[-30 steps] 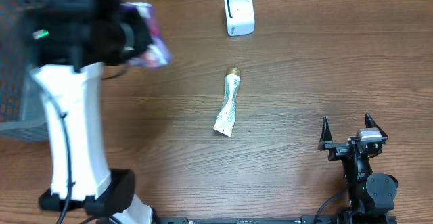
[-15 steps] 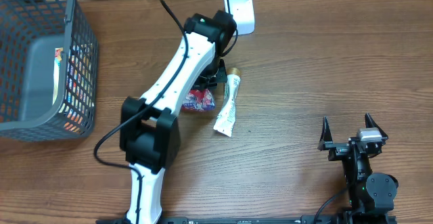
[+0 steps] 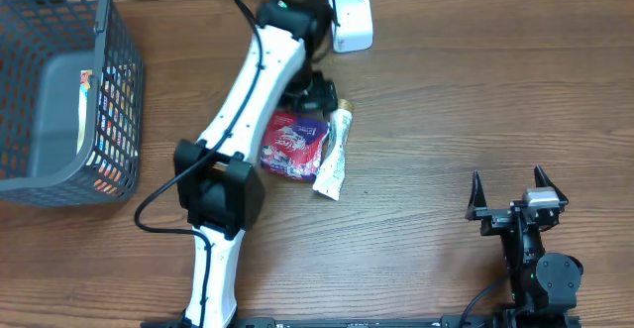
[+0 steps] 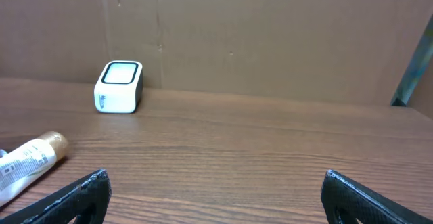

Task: Scan the item barcode
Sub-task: 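Carry the purple pouch to the table beside the tube and release, then retract the left gripper back toward the basket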

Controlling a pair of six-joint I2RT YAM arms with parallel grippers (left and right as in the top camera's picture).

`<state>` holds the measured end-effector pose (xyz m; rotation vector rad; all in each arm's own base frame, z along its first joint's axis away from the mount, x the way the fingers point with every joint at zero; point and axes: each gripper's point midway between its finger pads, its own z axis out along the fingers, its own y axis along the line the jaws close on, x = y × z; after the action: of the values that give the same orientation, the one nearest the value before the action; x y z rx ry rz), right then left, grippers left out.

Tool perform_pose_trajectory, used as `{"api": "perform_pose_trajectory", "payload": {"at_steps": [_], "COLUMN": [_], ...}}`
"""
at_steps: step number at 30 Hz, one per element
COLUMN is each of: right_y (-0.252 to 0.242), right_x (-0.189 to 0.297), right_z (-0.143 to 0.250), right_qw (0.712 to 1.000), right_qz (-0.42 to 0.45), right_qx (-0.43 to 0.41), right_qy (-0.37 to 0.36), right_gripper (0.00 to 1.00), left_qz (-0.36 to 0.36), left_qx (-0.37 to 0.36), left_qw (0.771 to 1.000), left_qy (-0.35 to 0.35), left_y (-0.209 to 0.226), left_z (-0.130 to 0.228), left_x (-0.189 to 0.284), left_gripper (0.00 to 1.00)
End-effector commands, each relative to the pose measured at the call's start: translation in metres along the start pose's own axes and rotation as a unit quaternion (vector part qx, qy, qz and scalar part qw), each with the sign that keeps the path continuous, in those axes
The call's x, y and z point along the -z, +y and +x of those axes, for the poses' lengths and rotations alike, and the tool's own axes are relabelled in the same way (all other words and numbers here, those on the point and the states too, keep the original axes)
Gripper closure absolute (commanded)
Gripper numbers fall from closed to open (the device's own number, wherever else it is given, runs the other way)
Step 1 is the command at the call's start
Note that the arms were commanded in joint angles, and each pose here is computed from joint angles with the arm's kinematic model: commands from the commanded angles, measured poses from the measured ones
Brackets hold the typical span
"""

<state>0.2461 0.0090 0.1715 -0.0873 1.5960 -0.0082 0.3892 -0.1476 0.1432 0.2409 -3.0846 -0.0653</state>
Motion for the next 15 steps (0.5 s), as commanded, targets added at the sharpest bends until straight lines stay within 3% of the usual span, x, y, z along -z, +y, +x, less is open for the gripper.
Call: {"api": "perform_pose_trajectory", "payload": {"at_steps": [1, 7, 12, 14, 15], "right_y": [0.001, 0.001, 0.001, 0.001, 0.001], "right_x": [0.0, 0.0, 0.0, 0.0, 0.0], "right_z": [0.002, 0.002, 0.002, 0.002, 0.002], "right_qw": [1.0, 1.0, 1.0, 1.0, 1.0], "right_qz": [-0.001, -0.001, -0.001, -0.001, -0.001], "right_qx": [-0.001, -0.001, -0.001, -0.001, -0.001], "right_qy": [-0.002, -0.002, -0.002, -0.002, -0.002], "right_gripper": [0.0, 0.0, 0.0, 0.0, 0.0], "left_qz": [0.093, 0.131, 0.113, 0.081, 0.046], "left_qx": [-0.013, 0.056, 0.184, 0.214, 0.269], "left_qw": [0.992, 0.964, 0.924, 0.911, 0.898], "left_qy": [-0.087, -0.226, -0.316, -0.343, -0.345], "left_y": [0.003, 0.088, 0.213, 0.265, 0.31], "left_z": [-0.026, -0.043, -0.024, -0.014, -0.005], "left_x": [0.069, 0.164, 0.223, 0.233, 0.231], "left_gripper": [0.0, 0.0, 0.06, 0.05, 0.03]}}
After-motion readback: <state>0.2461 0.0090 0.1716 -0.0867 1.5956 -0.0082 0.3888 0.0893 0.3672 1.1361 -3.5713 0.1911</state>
